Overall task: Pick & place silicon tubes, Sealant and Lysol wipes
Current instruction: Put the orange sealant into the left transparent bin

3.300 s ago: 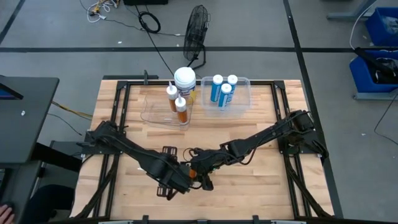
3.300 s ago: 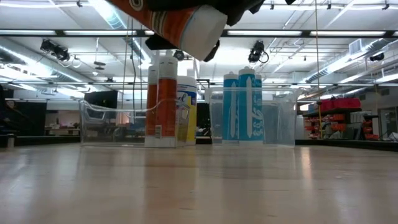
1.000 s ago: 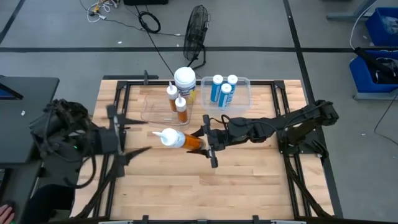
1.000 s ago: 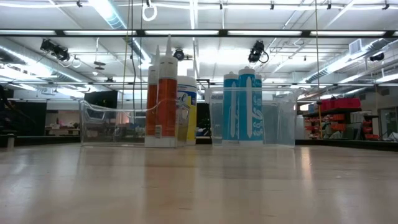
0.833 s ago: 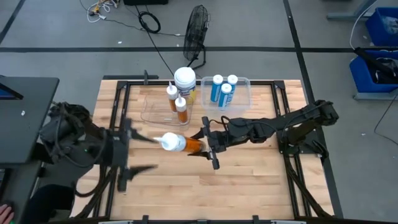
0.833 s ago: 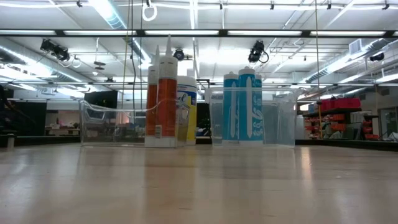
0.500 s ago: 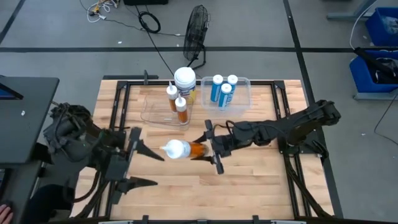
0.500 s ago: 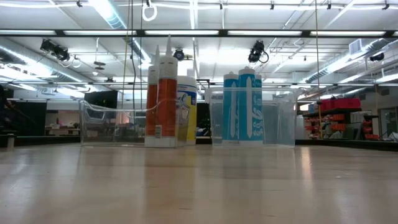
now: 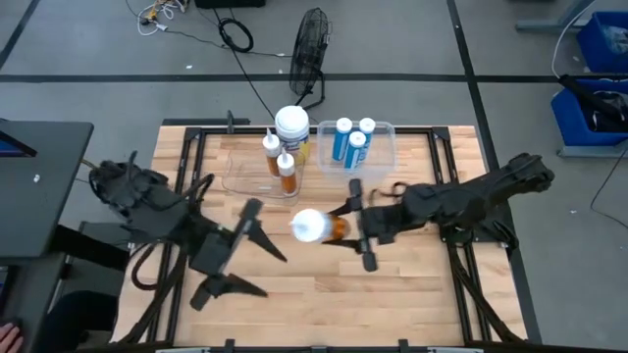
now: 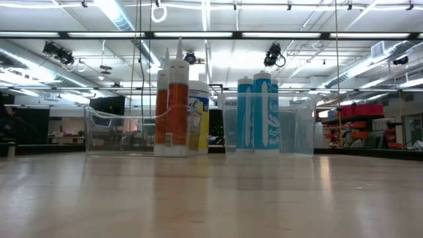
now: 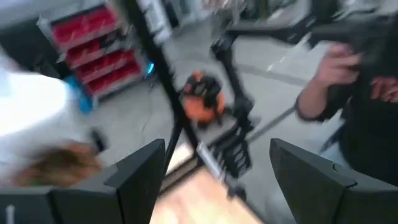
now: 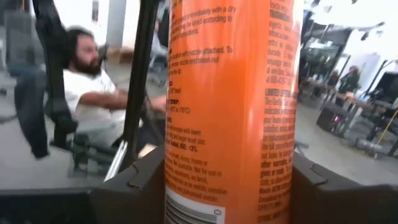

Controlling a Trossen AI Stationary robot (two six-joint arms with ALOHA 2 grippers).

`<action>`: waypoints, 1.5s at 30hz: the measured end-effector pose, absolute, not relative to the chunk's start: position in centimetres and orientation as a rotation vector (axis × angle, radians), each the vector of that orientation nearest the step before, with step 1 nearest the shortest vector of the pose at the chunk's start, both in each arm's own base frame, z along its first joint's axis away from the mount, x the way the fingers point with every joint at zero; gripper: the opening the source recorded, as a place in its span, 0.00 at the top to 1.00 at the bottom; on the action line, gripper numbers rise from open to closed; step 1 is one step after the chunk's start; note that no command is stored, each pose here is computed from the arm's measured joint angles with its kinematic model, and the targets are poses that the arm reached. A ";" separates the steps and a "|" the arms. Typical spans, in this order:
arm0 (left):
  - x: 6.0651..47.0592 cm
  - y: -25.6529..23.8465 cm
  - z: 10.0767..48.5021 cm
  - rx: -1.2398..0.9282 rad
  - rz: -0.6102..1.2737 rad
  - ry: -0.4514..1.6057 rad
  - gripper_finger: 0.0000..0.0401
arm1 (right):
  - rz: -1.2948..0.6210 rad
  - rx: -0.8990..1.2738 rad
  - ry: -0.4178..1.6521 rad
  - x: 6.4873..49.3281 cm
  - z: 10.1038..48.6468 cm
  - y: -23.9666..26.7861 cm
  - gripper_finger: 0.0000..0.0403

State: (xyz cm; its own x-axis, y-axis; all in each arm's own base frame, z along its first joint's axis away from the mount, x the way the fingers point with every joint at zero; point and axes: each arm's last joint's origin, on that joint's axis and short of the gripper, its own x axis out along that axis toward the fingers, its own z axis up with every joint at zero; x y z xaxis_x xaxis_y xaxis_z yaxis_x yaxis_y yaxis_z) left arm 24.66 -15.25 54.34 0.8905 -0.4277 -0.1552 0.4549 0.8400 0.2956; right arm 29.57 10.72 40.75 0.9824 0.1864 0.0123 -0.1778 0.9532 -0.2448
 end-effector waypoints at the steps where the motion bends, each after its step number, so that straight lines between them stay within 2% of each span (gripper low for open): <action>1: 25.3 -15.1 54.0 0.332 -0.487 0.056 0.27 | 0.176 -0.241 -0.052 29.0 41.3 10.5 0.48; 7: 28.0 -13.1 48.9 0.308 -0.434 0.134 0.27 | 0.133 -0.257 -0.031 26.5 42.6 9.9 0.48; 11: 28.1 -10.7 45.9 0.252 -0.441 0.030 0.27 | 0.157 -0.265 -0.014 26.2 42.5 10.5 0.48; 14: 26.9 -8.3 43.3 0.207 -0.412 -0.018 0.27 | 0.166 -0.267 0.008 26.4 42.1 10.9 0.48; 23: 21.3 -3.6 37.0 0.107 -0.282 -0.350 0.27 | 0.178 -0.225 0.088 28.7 39.8 11.6 0.48; 27: 19.6 -2.9 34.5 0.089 -0.261 -0.373 0.27 | 0.142 -0.194 0.166 31.3 37.4 11.5 0.48; 32: 18.9 -3.0 33.0 0.020 -0.298 -0.330 0.27 | 0.093 -0.170 0.198 34.2 34.9 10.8 0.48; 45: 16.8 -2.8 34.3 0.036 -0.266 -0.410 0.27 | -0.008 -0.071 0.302 38.1 30.5 8.5 0.48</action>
